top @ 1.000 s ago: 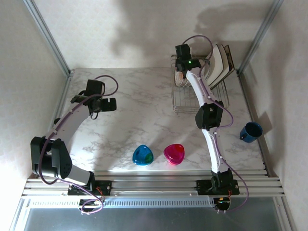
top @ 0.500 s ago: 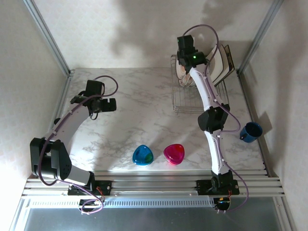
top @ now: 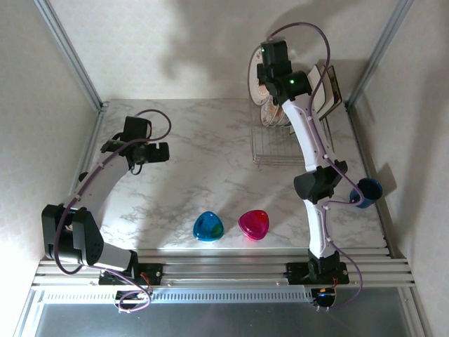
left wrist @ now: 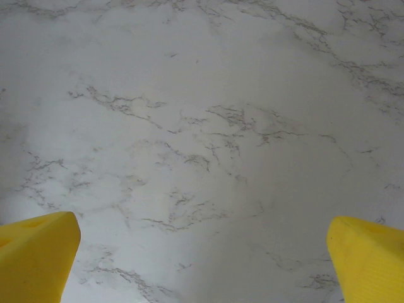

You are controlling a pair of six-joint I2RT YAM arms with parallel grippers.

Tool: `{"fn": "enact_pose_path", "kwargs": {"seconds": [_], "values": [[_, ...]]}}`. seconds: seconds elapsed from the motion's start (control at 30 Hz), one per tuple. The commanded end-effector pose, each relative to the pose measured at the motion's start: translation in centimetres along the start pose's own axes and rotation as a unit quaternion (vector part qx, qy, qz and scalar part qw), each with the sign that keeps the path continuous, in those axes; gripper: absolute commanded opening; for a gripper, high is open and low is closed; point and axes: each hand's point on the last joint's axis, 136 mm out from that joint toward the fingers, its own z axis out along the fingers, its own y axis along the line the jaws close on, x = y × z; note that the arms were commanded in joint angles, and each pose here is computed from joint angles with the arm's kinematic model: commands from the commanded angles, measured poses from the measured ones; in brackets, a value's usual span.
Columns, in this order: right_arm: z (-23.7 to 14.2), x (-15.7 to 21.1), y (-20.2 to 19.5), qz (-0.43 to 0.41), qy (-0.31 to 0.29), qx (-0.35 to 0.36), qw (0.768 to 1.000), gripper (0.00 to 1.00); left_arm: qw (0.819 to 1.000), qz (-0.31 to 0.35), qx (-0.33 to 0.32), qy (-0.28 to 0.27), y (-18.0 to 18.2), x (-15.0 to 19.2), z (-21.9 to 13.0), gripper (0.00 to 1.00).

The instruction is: Unload the plates from the dish rack

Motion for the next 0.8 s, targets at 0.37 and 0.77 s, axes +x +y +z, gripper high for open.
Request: {"fn": "enact_pose_path", "kwargs": {"seconds": [0.37,0.77], "values": [[-3.0,1.8,6.4,0.286,0.037,-0.462,0.839,0.0,1.0,0.015,0.02,-0.005,-1.0,-0.7,0.0,1.0],[-0.4,7.4,8.6,0.35,0.076,-0.509,0.782,0.0,0.997,0.014,0.069,-0.039,-2.8,-3.0,-0.8,0.99]]}}
